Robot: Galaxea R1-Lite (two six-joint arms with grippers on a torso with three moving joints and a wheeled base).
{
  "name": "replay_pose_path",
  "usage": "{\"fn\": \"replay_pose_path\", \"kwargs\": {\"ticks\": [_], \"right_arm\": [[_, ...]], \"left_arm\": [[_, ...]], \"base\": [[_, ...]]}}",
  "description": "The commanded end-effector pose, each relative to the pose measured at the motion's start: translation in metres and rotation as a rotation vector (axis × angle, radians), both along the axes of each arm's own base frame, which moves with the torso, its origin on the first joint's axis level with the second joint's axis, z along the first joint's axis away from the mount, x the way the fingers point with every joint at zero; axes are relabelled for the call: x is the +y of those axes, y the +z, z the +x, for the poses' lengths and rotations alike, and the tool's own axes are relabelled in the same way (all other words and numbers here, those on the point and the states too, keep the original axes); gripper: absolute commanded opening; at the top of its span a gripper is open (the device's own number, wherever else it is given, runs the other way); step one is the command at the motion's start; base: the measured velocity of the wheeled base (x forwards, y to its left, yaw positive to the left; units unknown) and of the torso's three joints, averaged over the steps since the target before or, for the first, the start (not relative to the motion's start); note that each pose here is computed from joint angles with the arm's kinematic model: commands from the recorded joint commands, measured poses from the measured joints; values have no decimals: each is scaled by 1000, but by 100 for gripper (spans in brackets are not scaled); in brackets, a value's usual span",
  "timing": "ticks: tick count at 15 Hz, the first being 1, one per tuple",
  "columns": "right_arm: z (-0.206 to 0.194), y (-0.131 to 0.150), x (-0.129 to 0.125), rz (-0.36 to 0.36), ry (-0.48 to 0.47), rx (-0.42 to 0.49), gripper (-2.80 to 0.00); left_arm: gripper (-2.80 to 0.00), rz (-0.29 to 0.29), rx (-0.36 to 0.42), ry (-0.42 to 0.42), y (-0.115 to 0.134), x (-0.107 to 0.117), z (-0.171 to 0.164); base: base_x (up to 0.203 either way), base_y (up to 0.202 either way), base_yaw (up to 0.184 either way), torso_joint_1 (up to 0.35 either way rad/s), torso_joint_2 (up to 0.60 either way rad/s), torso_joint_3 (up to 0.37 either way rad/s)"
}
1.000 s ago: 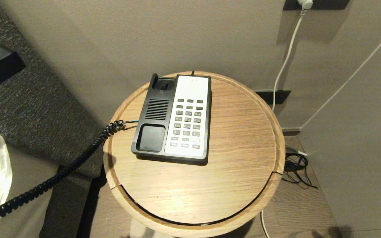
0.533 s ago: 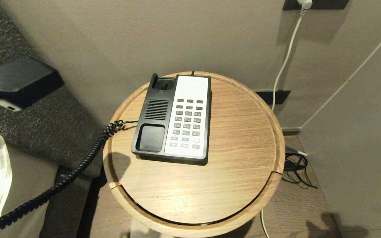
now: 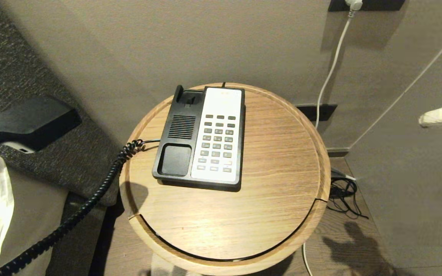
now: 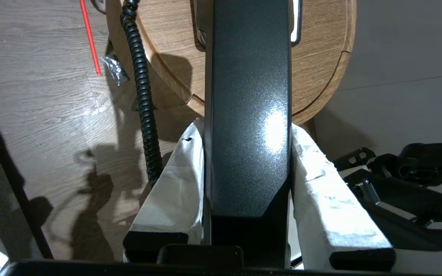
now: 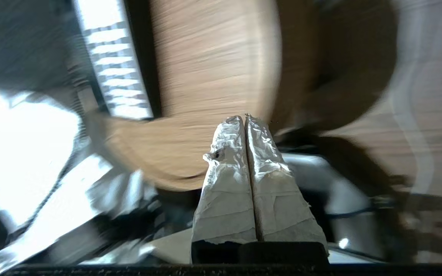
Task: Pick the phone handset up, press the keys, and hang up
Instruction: Dial the number
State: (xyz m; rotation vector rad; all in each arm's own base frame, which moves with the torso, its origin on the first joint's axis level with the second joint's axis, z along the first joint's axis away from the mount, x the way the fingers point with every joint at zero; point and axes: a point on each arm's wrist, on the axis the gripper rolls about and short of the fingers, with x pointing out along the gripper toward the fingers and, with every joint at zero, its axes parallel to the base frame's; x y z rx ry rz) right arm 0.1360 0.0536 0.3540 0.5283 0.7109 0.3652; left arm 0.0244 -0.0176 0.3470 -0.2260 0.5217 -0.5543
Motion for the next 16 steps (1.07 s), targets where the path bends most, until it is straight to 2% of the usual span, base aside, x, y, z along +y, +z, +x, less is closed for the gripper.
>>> {"fn": "replay_pose_path", "kwargs": {"ticks": [1,4,8,12,16], "right_arm": [[33,3,42,33,110,70,-280],[52,1,96,33,236,110,-280],[77,-14,154,12,285,122,-280],[73,-23,177,30,318,156,-280],[76,-35,188,-5,311,186,-280]], "left_arm": [[-280,-6,1,9,-1,2,-4],[-280,-9,-4,16,0,3,-4],[-280,-8,-3,44,-1,4,-4],[-280,12,11,93,-6,4,-2],[-280,17,14,105,-9,5,-3]], "base": [[0,0,0,0,0,0],[0,0,0,0,0,0],[0,0,0,0,0,0],[0,0,0,0,0,0],[0,0,0,0,0,0]]}}
